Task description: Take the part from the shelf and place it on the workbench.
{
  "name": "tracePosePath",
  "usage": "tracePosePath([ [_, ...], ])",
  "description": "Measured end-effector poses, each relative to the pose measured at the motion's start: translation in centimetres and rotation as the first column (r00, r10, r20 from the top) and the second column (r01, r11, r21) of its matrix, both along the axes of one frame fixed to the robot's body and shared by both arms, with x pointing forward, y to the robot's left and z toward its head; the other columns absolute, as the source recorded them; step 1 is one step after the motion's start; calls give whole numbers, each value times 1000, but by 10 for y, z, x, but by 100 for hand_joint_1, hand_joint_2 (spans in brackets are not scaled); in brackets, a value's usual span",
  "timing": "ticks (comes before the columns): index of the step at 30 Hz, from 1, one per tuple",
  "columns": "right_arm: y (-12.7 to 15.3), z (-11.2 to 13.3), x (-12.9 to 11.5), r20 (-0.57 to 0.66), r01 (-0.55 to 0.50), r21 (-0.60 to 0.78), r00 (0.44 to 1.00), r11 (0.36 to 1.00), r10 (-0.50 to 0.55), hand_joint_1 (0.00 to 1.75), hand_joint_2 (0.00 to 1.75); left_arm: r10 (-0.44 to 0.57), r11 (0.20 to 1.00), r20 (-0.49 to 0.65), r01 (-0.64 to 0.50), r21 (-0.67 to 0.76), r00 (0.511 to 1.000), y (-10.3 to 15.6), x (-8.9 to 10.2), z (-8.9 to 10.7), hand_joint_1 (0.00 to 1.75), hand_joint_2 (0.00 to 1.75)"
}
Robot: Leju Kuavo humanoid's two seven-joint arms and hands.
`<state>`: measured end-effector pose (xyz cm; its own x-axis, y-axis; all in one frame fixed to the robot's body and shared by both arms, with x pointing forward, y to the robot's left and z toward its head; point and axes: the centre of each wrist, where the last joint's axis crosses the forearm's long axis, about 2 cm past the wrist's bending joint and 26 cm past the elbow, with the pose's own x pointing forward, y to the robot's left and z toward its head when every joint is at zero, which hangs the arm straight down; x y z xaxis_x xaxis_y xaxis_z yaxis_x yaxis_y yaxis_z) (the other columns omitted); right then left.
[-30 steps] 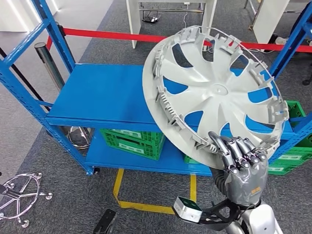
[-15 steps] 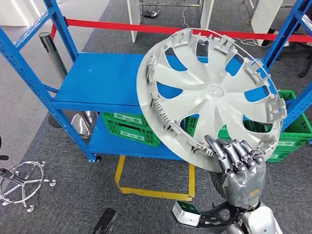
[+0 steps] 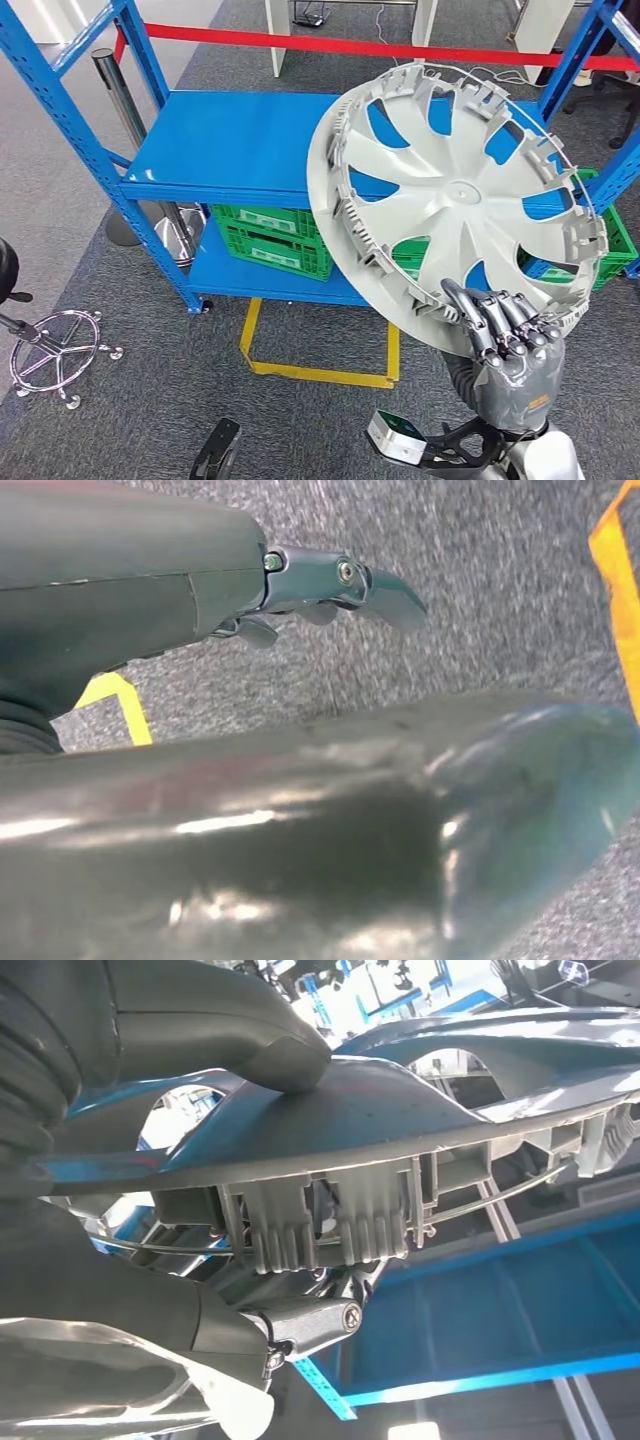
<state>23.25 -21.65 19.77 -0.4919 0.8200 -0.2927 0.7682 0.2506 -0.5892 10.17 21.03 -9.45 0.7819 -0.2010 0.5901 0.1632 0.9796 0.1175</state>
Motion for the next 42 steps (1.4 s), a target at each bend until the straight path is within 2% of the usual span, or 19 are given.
tracePosePath([
  [42, -3, 0, -2, 1, 10, 0, 1000, 1000, -10, 175, 175, -3, 1000, 10, 3, 1, 1000, -2, 4, 1, 0, 0],
])
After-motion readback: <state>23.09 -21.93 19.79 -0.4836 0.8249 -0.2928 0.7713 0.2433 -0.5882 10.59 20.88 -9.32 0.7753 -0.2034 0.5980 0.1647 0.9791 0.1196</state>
